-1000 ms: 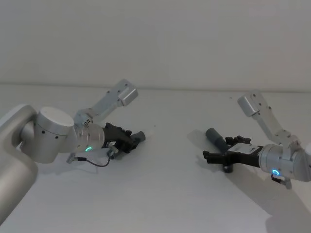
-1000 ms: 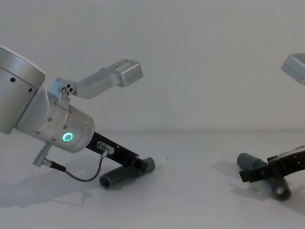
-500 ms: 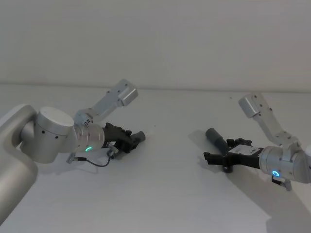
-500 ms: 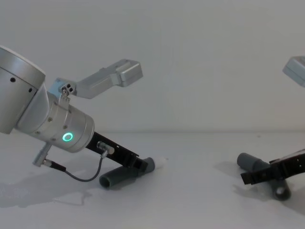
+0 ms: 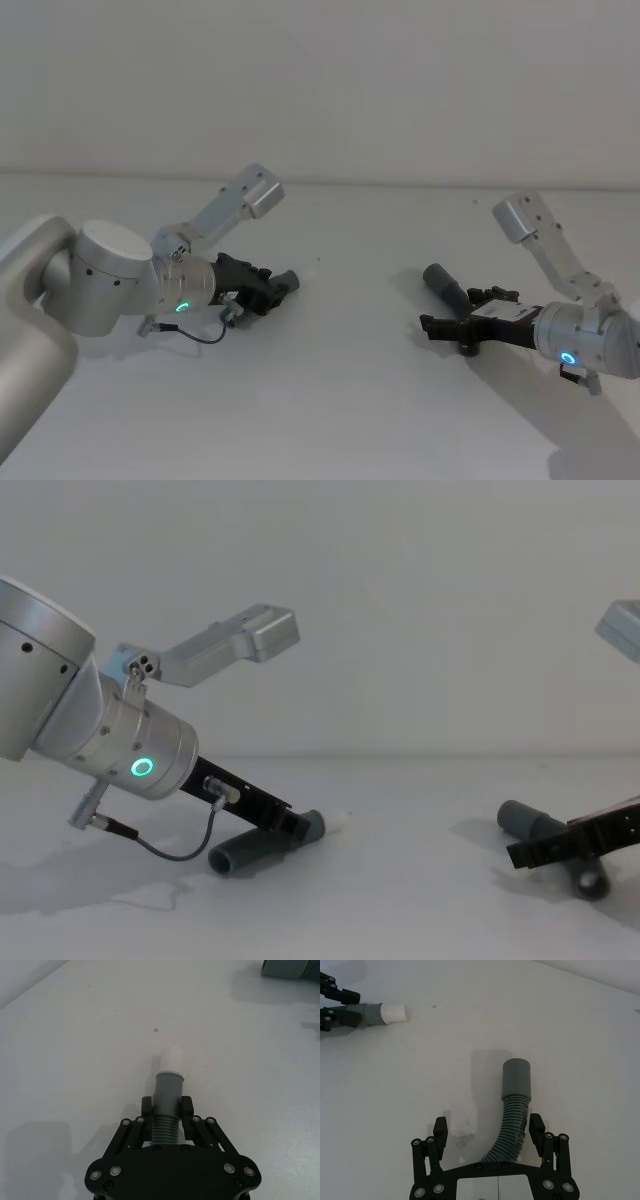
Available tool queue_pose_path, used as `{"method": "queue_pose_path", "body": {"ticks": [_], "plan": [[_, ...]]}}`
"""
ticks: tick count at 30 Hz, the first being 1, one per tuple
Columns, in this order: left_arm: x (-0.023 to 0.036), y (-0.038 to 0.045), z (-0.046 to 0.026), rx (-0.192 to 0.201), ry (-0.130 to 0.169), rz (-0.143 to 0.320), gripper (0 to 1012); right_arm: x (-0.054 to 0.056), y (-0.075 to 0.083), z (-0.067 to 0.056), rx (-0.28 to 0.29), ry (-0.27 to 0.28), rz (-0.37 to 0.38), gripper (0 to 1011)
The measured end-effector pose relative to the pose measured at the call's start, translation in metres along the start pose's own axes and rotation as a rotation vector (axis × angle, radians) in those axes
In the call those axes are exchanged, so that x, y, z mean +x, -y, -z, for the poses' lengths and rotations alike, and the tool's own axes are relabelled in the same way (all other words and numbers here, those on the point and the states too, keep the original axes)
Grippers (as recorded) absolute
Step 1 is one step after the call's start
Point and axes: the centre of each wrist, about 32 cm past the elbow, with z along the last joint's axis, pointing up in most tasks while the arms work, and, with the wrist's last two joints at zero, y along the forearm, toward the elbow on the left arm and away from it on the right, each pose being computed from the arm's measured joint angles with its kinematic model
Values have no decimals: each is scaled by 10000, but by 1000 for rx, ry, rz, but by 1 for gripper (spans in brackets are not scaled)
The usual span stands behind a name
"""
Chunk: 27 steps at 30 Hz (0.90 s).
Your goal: Use both hands to pick up one end of the pipe from the table, align the ends, and insert them.
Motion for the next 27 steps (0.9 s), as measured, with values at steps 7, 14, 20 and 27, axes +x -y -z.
{"method": "queue_pose_path", "body": {"ticks": [7, 14, 20, 27], "plan": [[0, 0, 0, 0, 0, 0, 330, 0, 0, 1, -1, -1, 1, 1001], [-1, 0, 0, 0, 0, 0, 330, -3, -3, 1, -8, -3, 4, 1001], [0, 0, 0, 0, 0, 0, 330, -6, -7, -1, -13, -4, 11, 1001], [0, 0, 0, 0, 0, 0, 330, -7, -9, 2, -16, -6, 17, 1001]]}}
